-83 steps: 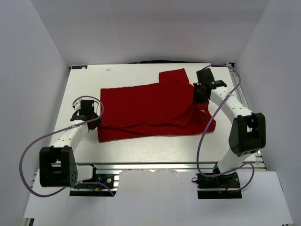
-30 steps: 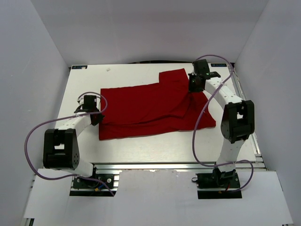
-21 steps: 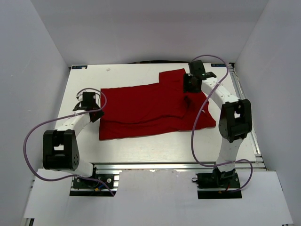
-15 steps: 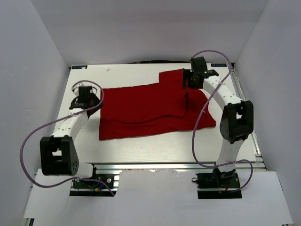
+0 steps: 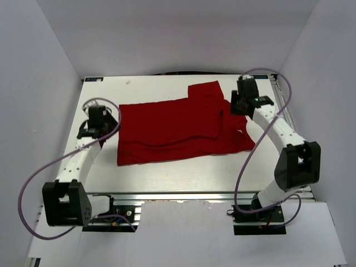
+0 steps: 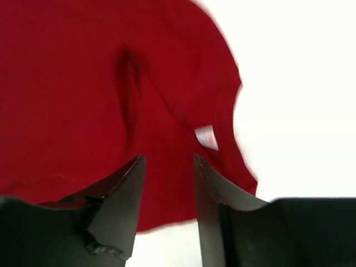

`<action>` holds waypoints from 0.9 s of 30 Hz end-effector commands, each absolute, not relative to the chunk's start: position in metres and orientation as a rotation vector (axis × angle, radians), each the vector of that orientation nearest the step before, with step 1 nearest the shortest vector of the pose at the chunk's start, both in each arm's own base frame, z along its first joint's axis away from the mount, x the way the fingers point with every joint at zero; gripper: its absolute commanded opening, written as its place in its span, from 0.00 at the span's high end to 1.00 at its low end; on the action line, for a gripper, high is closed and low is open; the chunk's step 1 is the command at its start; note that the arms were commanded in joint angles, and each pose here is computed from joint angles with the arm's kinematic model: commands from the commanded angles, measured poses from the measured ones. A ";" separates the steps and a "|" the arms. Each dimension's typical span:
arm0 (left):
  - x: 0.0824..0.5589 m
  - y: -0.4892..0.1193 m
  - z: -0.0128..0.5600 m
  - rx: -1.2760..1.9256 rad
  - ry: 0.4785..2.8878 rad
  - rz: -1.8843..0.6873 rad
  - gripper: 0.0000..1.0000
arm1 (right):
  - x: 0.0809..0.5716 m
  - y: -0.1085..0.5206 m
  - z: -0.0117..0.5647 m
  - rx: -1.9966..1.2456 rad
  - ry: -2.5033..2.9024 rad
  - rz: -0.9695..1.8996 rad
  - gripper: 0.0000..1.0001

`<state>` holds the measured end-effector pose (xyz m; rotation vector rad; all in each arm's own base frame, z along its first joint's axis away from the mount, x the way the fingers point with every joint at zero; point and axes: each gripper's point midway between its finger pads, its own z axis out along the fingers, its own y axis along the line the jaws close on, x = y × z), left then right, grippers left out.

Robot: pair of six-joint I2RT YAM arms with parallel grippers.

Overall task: Fold and stack the t-shirts
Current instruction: Fold the flattened tshirt in 1/3 of the way

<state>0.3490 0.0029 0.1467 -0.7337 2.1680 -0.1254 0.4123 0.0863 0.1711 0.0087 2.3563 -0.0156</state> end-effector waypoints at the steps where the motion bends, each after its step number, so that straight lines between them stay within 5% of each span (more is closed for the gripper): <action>1: 0.318 -0.012 0.123 -0.751 2.221 -0.221 0.40 | 0.383 0.078 0.135 0.073 2.419 0.000 0.54; 9: 0.301 -0.017 0.082 -0.792 2.268 -0.246 0.40 | 0.356 0.071 0.078 0.132 2.503 -0.017 0.41; 19: 0.290 -0.020 0.041 -0.862 2.286 -0.244 0.42 | 0.349 0.065 0.028 0.208 2.623 -0.089 0.43; 24: 0.283 -0.020 0.029 -0.871 2.294 -0.229 0.44 | 0.334 0.061 0.013 0.246 2.672 -0.116 0.55; 27: 0.281 -0.019 0.025 -0.872 2.290 -0.222 0.51 | 0.319 0.059 0.002 0.272 2.720 -0.131 0.80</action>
